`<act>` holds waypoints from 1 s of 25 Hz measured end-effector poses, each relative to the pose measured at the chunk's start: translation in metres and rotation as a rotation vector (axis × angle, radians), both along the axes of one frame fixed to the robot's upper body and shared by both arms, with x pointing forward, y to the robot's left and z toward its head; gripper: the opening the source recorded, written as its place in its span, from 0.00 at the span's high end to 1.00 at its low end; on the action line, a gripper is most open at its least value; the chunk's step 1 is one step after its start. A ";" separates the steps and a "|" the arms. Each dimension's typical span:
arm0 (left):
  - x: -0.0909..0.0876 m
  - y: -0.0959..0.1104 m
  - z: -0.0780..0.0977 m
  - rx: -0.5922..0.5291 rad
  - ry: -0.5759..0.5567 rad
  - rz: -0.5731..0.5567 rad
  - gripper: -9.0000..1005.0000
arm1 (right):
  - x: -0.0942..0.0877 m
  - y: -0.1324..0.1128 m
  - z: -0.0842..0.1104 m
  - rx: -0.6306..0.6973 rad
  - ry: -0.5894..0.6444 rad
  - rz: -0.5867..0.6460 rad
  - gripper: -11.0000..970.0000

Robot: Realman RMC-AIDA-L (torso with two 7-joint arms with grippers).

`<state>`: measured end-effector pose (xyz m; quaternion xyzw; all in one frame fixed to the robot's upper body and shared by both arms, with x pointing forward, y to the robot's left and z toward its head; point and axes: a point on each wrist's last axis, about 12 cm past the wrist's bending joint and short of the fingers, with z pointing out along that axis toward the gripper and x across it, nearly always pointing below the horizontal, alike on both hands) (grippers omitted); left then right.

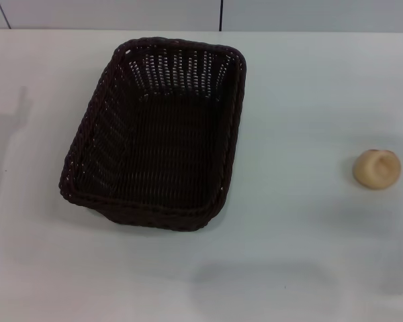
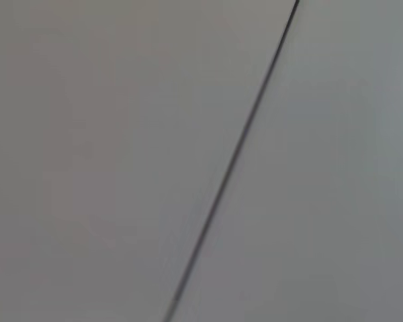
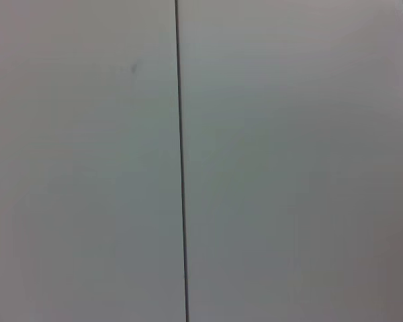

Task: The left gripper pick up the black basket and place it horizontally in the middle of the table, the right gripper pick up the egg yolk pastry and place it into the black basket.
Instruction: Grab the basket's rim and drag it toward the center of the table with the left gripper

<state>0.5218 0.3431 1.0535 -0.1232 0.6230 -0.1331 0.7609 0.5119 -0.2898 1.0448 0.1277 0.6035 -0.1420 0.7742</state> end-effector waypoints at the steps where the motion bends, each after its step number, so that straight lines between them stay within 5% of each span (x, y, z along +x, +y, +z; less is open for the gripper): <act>1: 0.001 -0.001 0.001 -0.017 -0.003 -0.017 0.24 | 0.000 0.000 0.000 0.001 -0.001 0.001 0.14; 12: 0.026 -0.005 0.051 -0.266 0.041 -0.526 0.24 | -0.001 -0.009 -0.001 0.019 -0.021 -0.002 0.14; 16: 0.031 -0.006 0.069 -0.279 0.066 -0.645 0.24 | -0.002 -0.012 -0.001 0.010 -0.019 -0.006 0.14; 25: 0.037 -0.004 0.079 -0.227 0.100 -0.685 0.25 | 0.000 -0.012 0.000 0.007 -0.022 -0.003 0.14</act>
